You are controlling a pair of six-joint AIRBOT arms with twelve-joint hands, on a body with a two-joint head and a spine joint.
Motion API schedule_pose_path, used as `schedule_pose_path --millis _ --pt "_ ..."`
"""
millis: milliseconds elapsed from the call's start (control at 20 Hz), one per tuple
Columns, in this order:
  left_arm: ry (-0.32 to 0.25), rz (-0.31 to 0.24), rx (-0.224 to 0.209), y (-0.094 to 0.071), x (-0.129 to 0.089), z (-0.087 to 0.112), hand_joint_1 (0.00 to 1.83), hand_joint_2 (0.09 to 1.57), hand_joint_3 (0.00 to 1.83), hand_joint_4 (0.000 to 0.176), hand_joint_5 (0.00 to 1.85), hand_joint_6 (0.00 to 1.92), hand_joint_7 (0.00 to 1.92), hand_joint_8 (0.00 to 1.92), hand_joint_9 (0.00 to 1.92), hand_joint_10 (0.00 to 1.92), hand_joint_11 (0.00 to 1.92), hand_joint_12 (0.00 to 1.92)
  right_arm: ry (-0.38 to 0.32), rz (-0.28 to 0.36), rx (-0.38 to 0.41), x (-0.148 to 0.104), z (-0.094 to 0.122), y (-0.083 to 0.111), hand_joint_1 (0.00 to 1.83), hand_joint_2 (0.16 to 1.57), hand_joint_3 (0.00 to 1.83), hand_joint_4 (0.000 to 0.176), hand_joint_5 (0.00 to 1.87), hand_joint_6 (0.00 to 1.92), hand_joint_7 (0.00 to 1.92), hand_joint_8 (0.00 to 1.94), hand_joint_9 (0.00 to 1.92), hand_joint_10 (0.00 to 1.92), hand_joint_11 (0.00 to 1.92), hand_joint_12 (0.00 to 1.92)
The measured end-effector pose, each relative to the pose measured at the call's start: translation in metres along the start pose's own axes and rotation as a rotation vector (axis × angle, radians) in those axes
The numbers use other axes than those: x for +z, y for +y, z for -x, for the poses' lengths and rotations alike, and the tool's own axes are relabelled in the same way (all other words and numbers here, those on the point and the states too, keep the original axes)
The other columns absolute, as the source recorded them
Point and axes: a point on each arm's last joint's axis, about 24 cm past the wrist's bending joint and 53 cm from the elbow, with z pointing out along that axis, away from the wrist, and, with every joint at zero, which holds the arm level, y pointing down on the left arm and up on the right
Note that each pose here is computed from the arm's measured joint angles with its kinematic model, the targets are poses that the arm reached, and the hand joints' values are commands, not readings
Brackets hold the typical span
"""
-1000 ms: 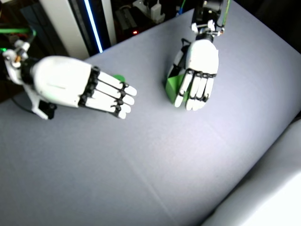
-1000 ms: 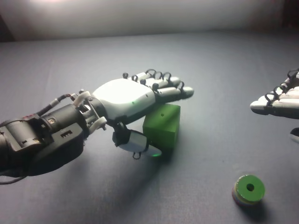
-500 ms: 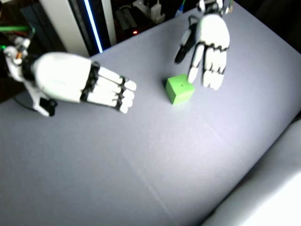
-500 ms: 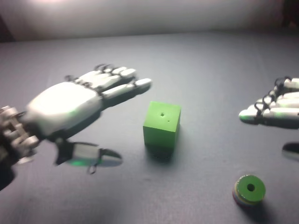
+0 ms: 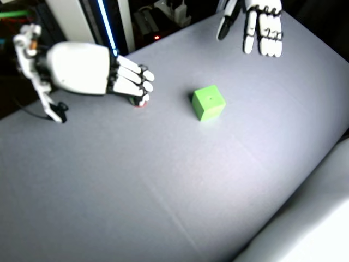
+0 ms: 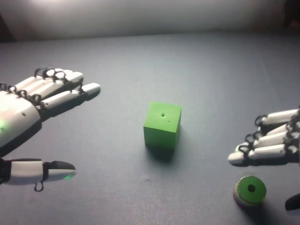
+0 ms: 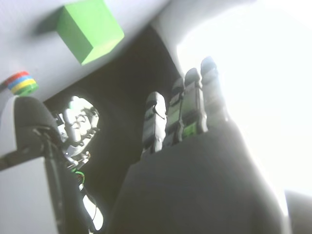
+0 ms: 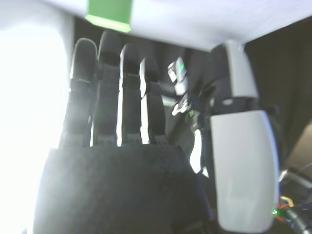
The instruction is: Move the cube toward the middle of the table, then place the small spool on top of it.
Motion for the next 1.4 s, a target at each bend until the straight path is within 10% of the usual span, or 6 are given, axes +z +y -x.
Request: schedule_pose_path --millis 200,600,750,950,1400 --pt "-0.019 0.012 -0.008 0.004 -0.004 0.003 0.82 0.96 0.00 0.119 0.13 0.00 0.08 0.01 0.07 0.01 0.10 0.06 0.088 -0.008 -0.043 0.023 -0.025 -0.006 1.07 0.93 0.00 0.006 0.48 0.00 0.54 0.00 0.75 0.01 0.45 0.98" --pt "-0.025 0.021 -0.012 0.007 -0.006 0.004 0.81 0.96 0.00 0.174 0.16 0.01 0.08 0.00 0.05 0.00 0.06 0.05 0.135 -0.044 -0.061 0.034 -0.040 -0.020 1.15 1.01 0.00 0.000 0.62 0.01 0.60 0.00 0.81 0.03 0.48 1.16" --pt "-0.024 0.020 -0.013 0.007 -0.006 0.003 0.80 0.97 0.00 0.163 0.16 0.01 0.09 0.00 0.06 0.00 0.05 0.05 0.135 -0.044 -0.056 0.036 -0.041 -0.020 1.21 1.01 0.00 0.000 0.69 0.00 0.63 0.01 0.84 0.07 0.50 1.22" --pt "-0.022 0.023 -0.013 0.007 -0.006 0.002 0.77 0.99 0.01 0.166 0.15 0.00 0.08 0.00 0.05 0.00 0.04 0.06 0.131 -0.037 -0.054 0.039 -0.041 -0.019 1.24 1.01 0.00 0.000 0.77 0.00 0.71 0.01 0.59 0.94 0.59 1.26" --pt "-0.022 0.022 -0.014 0.007 -0.006 0.002 0.79 0.99 0.00 0.176 0.16 0.00 0.09 0.00 0.05 0.00 0.02 0.08 0.128 -0.036 -0.050 0.040 -0.040 -0.018 1.15 0.99 0.00 0.000 0.78 0.00 0.75 0.04 0.57 1.33 0.69 1.45"
